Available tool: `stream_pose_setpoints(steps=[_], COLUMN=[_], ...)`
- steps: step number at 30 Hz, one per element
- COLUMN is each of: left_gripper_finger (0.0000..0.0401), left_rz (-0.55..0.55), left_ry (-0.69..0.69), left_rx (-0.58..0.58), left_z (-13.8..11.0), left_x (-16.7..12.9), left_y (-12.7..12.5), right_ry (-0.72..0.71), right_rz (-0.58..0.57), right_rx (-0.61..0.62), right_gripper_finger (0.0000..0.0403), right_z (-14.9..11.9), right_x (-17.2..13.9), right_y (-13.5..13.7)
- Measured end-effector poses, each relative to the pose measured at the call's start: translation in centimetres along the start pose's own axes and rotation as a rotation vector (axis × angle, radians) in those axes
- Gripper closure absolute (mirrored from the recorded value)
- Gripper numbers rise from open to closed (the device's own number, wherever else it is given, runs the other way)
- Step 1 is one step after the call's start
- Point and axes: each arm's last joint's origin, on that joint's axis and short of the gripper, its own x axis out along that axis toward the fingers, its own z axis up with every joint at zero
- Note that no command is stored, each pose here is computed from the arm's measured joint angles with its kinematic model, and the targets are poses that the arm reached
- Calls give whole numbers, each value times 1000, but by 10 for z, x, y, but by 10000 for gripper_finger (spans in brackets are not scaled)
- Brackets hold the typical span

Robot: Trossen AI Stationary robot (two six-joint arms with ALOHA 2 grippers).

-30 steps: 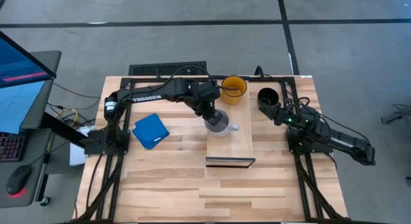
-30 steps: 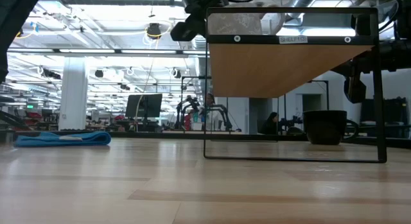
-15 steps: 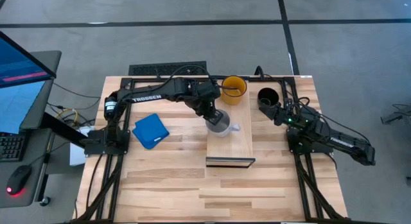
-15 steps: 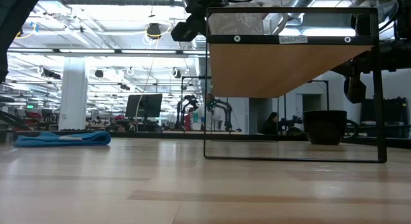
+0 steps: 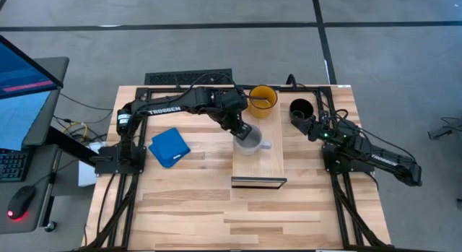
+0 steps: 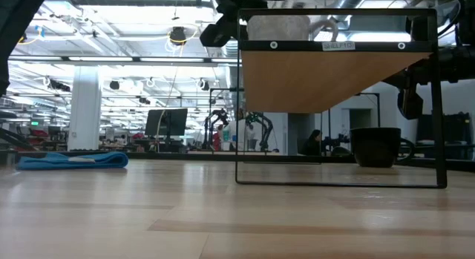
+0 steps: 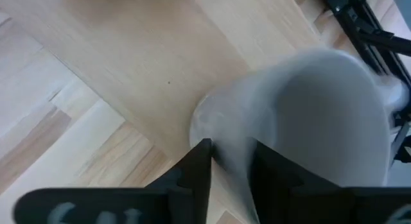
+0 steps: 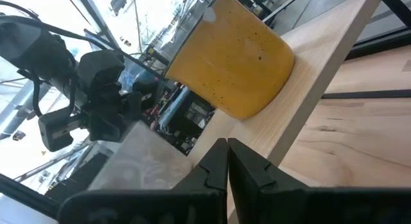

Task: Stack small to large cups/mugs on shelf
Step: Put the gray mug on the shelf

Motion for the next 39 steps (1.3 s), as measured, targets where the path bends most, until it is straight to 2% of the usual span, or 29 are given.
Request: stream_pose_setpoints(steps=[7,12,15,22,39], left_gripper_finger=[275,258,251,247,247], left_rz=[0,20,-9,-82,-66], left_ry=[1,-24,-47,-52,-115], left_rx=[1,15,45,79,91], left_z=[0,1,4,6,15], left_x=[0,0,0,-1,-11], left_y=[0,0,-2,-6,2], right_ry=[0,0,0,0,0], right_rz=[0,0,0,0,0], right_rx=[0,0,0,0,1], right_gripper_finger=[369,369,369,369,369], right_z=[0,0,0,0,0], right_x=[0,0,0,0,0], right_y=[0,0,0,0,0])
